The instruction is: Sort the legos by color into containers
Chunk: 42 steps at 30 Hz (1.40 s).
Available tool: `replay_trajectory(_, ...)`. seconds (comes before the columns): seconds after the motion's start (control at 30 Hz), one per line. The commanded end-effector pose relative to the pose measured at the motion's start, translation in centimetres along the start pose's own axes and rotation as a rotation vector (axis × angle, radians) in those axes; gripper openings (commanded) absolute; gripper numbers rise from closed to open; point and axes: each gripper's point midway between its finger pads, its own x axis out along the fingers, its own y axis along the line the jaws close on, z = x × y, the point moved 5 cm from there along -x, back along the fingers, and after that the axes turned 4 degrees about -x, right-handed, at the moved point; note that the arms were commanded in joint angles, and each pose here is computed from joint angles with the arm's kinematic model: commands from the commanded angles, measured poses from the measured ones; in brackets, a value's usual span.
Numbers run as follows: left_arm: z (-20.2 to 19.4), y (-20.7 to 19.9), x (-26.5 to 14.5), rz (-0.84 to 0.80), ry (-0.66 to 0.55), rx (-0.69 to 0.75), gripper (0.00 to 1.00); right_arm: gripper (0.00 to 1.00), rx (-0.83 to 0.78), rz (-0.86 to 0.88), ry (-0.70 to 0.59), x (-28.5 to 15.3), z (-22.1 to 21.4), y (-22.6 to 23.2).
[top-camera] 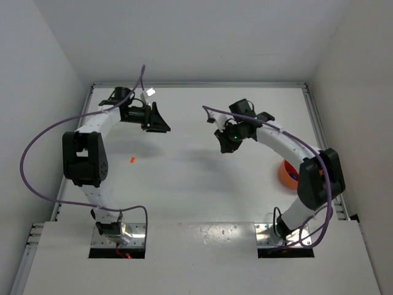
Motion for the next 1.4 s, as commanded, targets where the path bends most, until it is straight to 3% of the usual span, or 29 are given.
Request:
replay_trajectory(0.0,0.6,-2.9,0.8,0.148,0.004,0.275,0.57,0.0,0.034,-0.096,0.186,-5.4,-3.3,-1.7)
replay_trajectory(0.27,-0.4,-2.2,1.9,0.059,0.105,0.277,0.57,0.0,0.128,-0.275,0.267,-14.1,-6.5,-5.1)
replay_trajectory(0.53,0.1,-2.5,3.7,0.107,0.157,0.362,0.57,0.0,0.153,-0.236,0.465,-19.4,-11.7,-4.2)
replay_trajectory(0.9,-0.8,-2.7,5.4,0.058,0.202,0.322,0.54,0.0,0.219,-0.2,0.562,-20.5,-15.3,-4.4)
replay_trajectory(1.37,-0.7,-2.6,5.7,0.094,0.198,0.305,0.54,0.0,0.219,-0.116,0.645,-18.3,-17.8,-4.3)
